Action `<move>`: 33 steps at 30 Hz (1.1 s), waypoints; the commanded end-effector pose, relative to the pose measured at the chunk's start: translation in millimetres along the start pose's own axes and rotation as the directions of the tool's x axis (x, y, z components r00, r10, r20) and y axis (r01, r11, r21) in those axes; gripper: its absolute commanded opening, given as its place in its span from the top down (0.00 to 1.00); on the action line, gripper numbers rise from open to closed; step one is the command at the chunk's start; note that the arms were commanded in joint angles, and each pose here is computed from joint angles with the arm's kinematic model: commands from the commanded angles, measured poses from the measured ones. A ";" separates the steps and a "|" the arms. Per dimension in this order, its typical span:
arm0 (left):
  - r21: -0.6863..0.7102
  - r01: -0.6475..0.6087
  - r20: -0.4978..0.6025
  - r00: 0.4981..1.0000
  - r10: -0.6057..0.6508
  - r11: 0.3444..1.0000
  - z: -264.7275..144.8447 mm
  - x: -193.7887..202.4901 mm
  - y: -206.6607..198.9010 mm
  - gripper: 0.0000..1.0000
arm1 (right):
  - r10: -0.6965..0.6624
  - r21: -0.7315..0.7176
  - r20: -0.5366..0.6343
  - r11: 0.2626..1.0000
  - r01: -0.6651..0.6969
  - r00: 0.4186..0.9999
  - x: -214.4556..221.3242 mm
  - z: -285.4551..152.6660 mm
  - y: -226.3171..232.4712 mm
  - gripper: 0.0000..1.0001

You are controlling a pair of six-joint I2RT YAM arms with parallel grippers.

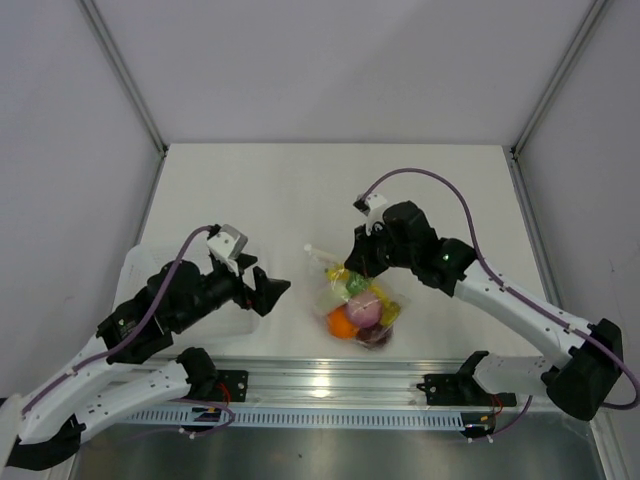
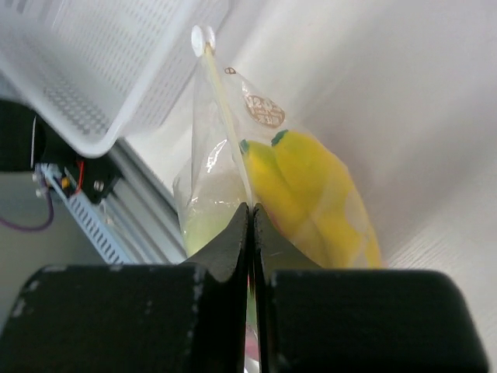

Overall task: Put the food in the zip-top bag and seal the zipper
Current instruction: Place the zipper food storage bag at the center of the board.

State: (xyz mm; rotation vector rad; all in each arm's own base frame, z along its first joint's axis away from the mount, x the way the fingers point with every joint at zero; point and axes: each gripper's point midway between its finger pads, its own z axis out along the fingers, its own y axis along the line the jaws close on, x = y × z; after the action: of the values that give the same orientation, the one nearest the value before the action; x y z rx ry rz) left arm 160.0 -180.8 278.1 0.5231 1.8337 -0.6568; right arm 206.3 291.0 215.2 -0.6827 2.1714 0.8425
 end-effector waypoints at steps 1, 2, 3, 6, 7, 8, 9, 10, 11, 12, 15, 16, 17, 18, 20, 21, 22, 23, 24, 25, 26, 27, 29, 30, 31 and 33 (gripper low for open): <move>0.023 0.024 0.071 0.997 -0.026 0.999 -3.5 -17.5 -4.7 0.00 | 0.082 -0.024 0.041 0.996 -0.081 0.996 -32.2 -0.3 -10.6 1.00; 0.029 0.024 0.069 0.997 -0.026 0.999 -3.5 -16.2 -5.5 0.00 | 0.115 -0.001 0.037 0.993 -0.115 0.993 -35.2 5.3 -27.0 1.00; 0.040 0.022 0.062 0.998 -0.025 0.999 -3.3 -13.7 -7.1 0.00 | 0.132 -0.022 0.024 0.991 -0.131 0.991 -35.8 8.7 -30.2 1.00; 0.057 0.026 0.052 0.998 -0.028 0.998 -3.6 -7.0 -9.0 0.01 | 0.177 0.008 0.026 0.984 -0.177 0.984 -43.3 21.4 -57.3 1.00; 0.066 0.025 0.051 0.998 -0.029 0.998 -3.7 -5.6 -10.3 0.01 | 0.184 0.016 0.032 0.983 -0.185 0.982 -44.5 24.4 -63.2 1.00; 0.071 0.025 0.048 0.998 -0.028 0.997 -3.1 -3.8 -11.1 0.01 | 0.196 0.028 0.035 0.980 -0.197 0.980 -44.9 27.9 -71.2 1.00; 0.075 0.025 0.050 0.998 -0.029 0.997 -3.8 -3.1 -11.4 0.01 | 0.220 0.055 0.037 0.974 -0.222 0.975 -44.8 31.6 -87.0 1.00; 0.078 0.025 0.048 0.998 -0.028 0.997 -3.9 -2.3 -11.7 0.01 | 0.228 0.067 0.057 0.970 -0.232 0.972 -49.3 33.5 -95.5 1.00; 0.082 0.023 0.047 0.999 -0.027 0.996 -4.0 -2.1 -12.4 0.01 | 0.241 0.078 0.071 0.966 -0.246 0.968 -53.1 34.4 -103.9 1.00; 0.087 0.023 0.049 0.998 -0.027 0.996 -4.6 -1.7 -13.1 0.00 | 0.251 0.091 0.087 0.962 -0.258 0.964 -56.8 38.3 -115.4 1.00; 0.111 0.026 0.037 0.999 -0.030 0.993 -3.4 3.3 -17.0 0.01 | 0.282 0.202 0.128 0.931 -0.303 0.951 -66.6 38.6 -165.5 1.00; 0.118 0.029 0.038 0.999 -0.034 0.993 -3.6 3.6 -18.1 0.00 | 0.293 0.238 0.147 0.916 -0.321 0.945 -70.0 34.9 -184.8 1.00; 0.128 0.030 0.032 0.999 -0.034 0.991 -3.2 5.6 -19.7 0.01 | 0.297 0.268 0.159 0.905 -0.330 0.942 -71.2 35.3 -198.6 1.00; 0.132 0.039 0.030 0.999 -0.043 0.990 -3.0 7.0 -20.6 0.01 | 0.295 0.279 0.177 0.900 -0.335 0.939 -78.1 33.7 -208.8 1.00; 0.152 0.046 0.029 0.998 -0.051 0.987 -3.0 8.6 -23.9 0.01 | 0.327 0.328 0.182 0.869 -0.371 0.927 -72.6 34.8 -242.8 1.00; 0.156 0.054 0.030 0.998 -0.059 0.986 -3.3 8.8 -24.7 0.01 | 0.325 0.348 0.199 0.858 -0.377 0.924 -77.1 34.0 -253.8 1.00; 0.160 0.055 0.032 0.998 -0.061 0.986 -3.2 10.6 -24.9 0.01 | 0.347 0.370 0.190 0.841 -0.394 0.918 -68.8 36.0 -272.0 1.00; 0.162 0.058 0.033 0.997 -0.064 0.985 -3.4 11.0 -25.2 0.00 | 0.359 0.379 0.189 0.832 -0.405 0.914 -65.5 37.6 -281.0 1.00; 0.161 0.061 0.031 0.997 -0.067 0.985 -3.0 12.3 -25.0 0.01 | 0.371 0.377 0.192 0.827 -0.417 0.909 -63.9 39.1 -288.2 1.00; 0.161 0.063 0.030 0.997 -0.068 0.985 -3.1 12.7 -25.0 0.01 | 0.391 0.379 0.199 0.815 -0.439 0.898 -60.3 40.1 -296.5 1.00; 0.162 0.063 0.032 0.997 -0.069 0.985 -3.5 12.8 -24.9 0.01 | 0.422 0.392 0.204 0.792 -0.469 0.883 -52.0 39.6 -311.8 1.00; 0.161 0.064 0.030 0.997 -0.070 0.985 -3.3 13.8 -24.7 0.01 | 0.435 0.382 0.214 0.787 -0.484 0.875 -51.0 40.0 -317.2 1.00; 0.161 0.066 0.030 0.997 -0.071 0.985 -3.1 14.5 -24.7 0.01 | 0.476 0.387 0.225 0.757 -0.526 0.850 -36.5 38.1 -330.2 1.00; 0.162 0.069 0.029 0.997 -0.074 0.984 -2.9 14.8 -24.8 0.00 | 0.471 0.383 0.242 0.757 -0.529 0.848 -36.8 37.4 -333.2 1.00; 0.163 0.070 0.033 0.996 -0.077 0.984 -3.5 13.9 -25.0 0.01 | 0.476 0.385 0.248 0.751 -0.537 0.844 -32.9 36.7 -335.9 1.00; 0.160 0.073 0.032 0.996 -0.080 0.984 -2.2 16.2 -24.1 0.01 | 0.490 0.401 0.250 0.733 -0.550 0.835 -19.2 35.4 -339.4 1.00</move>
State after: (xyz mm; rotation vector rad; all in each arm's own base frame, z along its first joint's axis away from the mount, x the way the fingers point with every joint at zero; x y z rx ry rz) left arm 137.3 -193.6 260.9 0.5730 1.8106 -0.8248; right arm 451.3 103.7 81.5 0.2250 2.4185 0.5632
